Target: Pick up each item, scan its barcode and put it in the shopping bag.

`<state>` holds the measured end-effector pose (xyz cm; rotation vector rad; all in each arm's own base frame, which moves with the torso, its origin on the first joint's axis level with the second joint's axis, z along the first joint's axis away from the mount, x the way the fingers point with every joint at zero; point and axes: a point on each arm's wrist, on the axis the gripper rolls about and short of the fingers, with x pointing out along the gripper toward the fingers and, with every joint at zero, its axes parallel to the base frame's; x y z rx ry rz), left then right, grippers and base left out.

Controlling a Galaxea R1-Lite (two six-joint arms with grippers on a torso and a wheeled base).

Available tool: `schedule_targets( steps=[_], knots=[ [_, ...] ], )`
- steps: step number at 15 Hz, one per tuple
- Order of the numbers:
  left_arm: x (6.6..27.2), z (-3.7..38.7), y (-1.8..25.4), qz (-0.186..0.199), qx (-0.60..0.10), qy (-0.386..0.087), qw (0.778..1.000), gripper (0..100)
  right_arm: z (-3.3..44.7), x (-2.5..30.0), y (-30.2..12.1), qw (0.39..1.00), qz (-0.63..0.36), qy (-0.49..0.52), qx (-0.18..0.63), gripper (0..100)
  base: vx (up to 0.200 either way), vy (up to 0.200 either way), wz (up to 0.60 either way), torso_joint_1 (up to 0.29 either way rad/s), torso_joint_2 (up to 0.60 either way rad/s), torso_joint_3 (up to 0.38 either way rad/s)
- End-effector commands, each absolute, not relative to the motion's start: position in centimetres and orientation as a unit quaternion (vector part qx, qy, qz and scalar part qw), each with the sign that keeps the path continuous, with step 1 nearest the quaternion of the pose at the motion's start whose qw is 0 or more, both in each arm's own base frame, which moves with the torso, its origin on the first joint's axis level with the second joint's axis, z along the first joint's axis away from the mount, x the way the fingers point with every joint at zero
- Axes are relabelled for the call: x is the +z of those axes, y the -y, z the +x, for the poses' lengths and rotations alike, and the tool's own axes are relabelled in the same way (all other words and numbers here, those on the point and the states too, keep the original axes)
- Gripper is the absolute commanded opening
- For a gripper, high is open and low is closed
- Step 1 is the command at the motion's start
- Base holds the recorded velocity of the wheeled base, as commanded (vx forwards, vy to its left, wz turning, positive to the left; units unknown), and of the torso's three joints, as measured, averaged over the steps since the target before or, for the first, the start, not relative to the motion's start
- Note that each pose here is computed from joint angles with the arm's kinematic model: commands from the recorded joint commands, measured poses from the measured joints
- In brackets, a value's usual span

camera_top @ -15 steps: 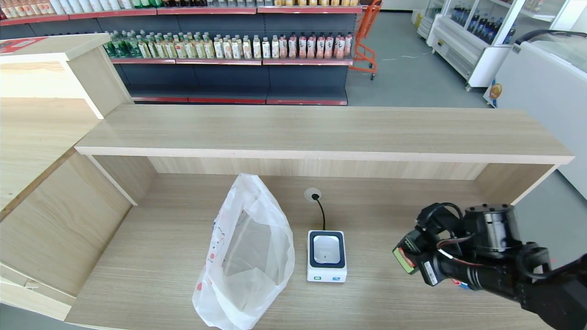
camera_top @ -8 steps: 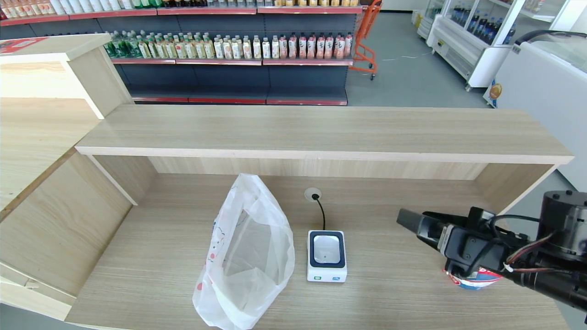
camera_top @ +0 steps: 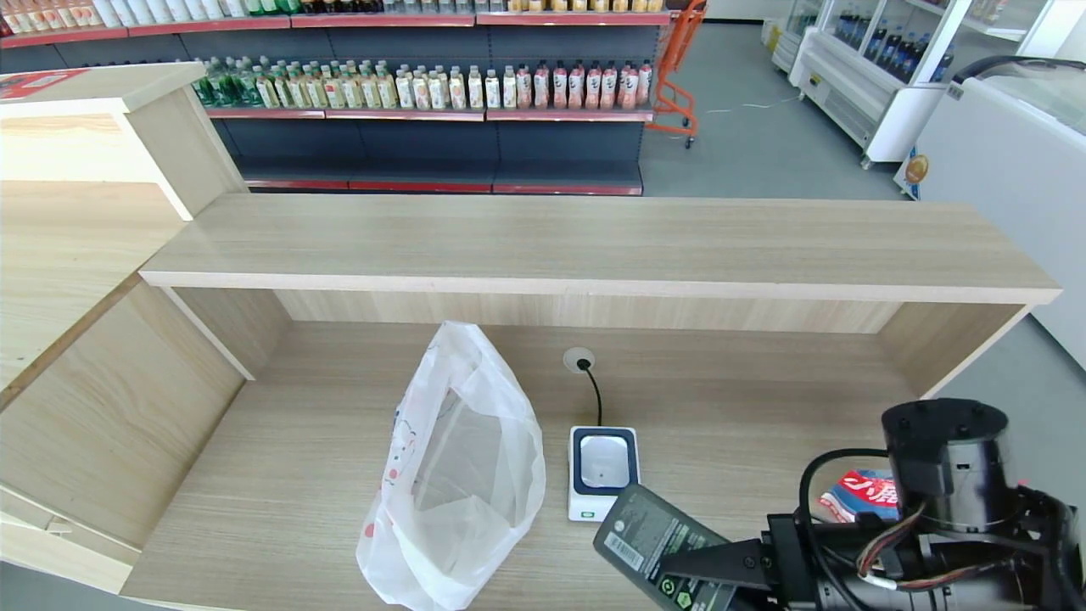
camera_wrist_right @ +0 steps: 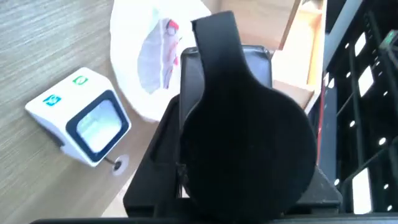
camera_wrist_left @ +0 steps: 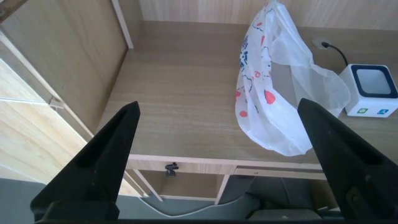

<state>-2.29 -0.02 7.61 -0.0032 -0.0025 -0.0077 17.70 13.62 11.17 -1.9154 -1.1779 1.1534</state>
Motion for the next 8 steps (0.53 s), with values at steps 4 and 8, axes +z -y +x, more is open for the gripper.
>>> schedule_targets(
  steps=[4,8],
  knots=[
    [7.6,-2.3,0.0,-0.002,-0.004,0.002,1.000,100,16.6,10.8,-15.4,0.250,-0.687,0.520,0.442,0,0.000,0.000,0.00,0.000,0.00,0.000],
    [7.6,-2.3,0.0,-0.002,-0.004,0.002,1.000,100,16.4,11.9,-15.4,0.231,-0.671,0.578,0.403,0,0.000,0.000,0.00,0.000,0.00,0.000]
  ],
)
